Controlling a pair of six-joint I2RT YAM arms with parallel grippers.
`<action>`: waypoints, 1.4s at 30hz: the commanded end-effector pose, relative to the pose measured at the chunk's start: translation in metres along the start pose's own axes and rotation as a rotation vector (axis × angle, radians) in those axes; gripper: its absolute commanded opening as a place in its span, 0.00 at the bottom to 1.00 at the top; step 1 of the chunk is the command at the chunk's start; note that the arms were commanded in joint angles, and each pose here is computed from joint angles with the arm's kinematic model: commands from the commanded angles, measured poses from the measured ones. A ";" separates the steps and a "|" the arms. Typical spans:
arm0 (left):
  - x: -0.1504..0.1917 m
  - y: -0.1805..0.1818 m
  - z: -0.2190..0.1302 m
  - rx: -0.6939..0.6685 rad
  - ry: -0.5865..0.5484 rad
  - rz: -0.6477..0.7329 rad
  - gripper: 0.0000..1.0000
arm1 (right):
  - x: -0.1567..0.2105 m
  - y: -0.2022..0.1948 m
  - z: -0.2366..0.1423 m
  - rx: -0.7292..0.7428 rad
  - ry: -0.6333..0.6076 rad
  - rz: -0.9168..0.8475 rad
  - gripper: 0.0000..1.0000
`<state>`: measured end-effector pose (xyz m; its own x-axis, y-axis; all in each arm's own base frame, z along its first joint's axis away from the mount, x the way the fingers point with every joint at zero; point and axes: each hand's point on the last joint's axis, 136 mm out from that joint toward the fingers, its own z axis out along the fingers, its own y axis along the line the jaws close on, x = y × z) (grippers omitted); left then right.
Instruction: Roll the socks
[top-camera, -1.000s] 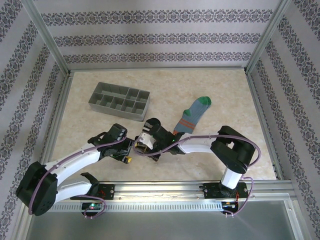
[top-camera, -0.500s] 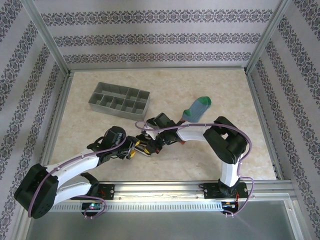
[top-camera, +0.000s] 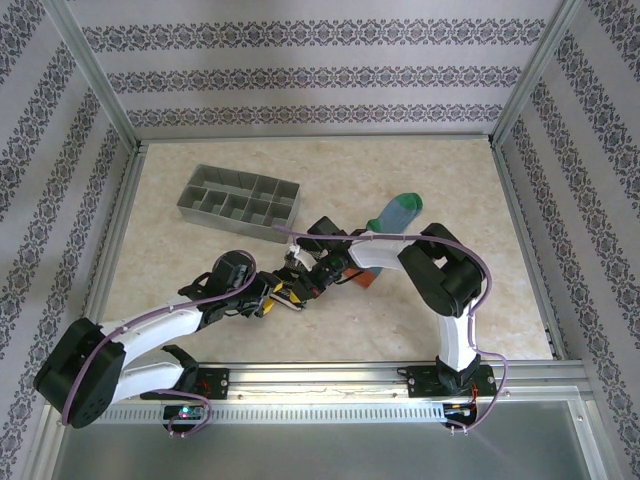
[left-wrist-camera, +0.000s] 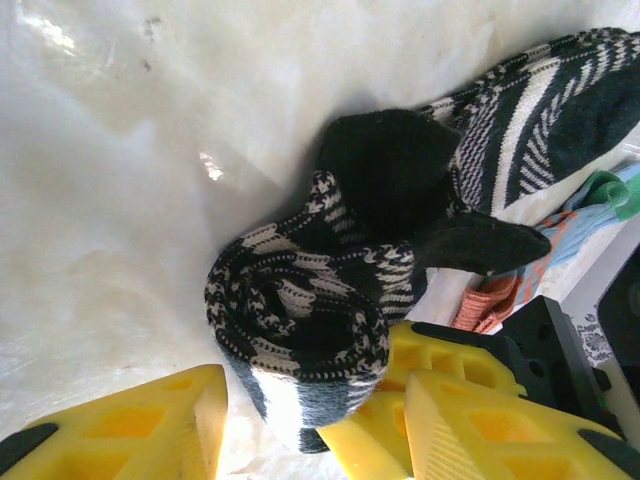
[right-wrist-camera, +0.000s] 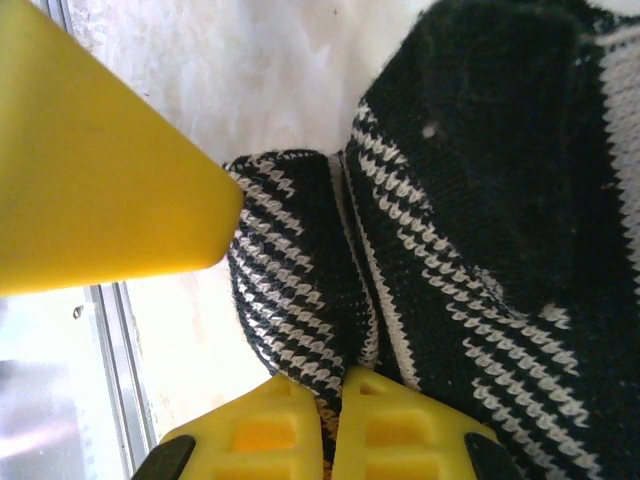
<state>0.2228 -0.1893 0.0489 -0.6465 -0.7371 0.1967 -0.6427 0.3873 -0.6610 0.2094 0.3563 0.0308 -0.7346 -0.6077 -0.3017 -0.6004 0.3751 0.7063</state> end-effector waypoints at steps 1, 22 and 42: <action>-0.007 0.001 0.006 0.012 -0.027 0.021 0.50 | 0.072 -0.060 0.011 0.204 0.216 0.229 0.00; 0.006 0.093 -0.007 -0.479 -0.010 -0.281 0.00 | 0.023 0.007 -0.028 0.514 -0.134 -0.578 0.43; 0.007 0.088 -0.005 -0.543 0.012 -0.294 0.00 | 0.005 0.019 0.019 1.018 -0.006 -1.130 0.42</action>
<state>0.1980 -0.1883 0.0236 -0.4806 -0.7994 0.3605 -0.8685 0.3770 -0.3219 0.1721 0.3731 0.0310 0.2548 -0.8740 -0.4138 -0.8216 0.0301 -0.5693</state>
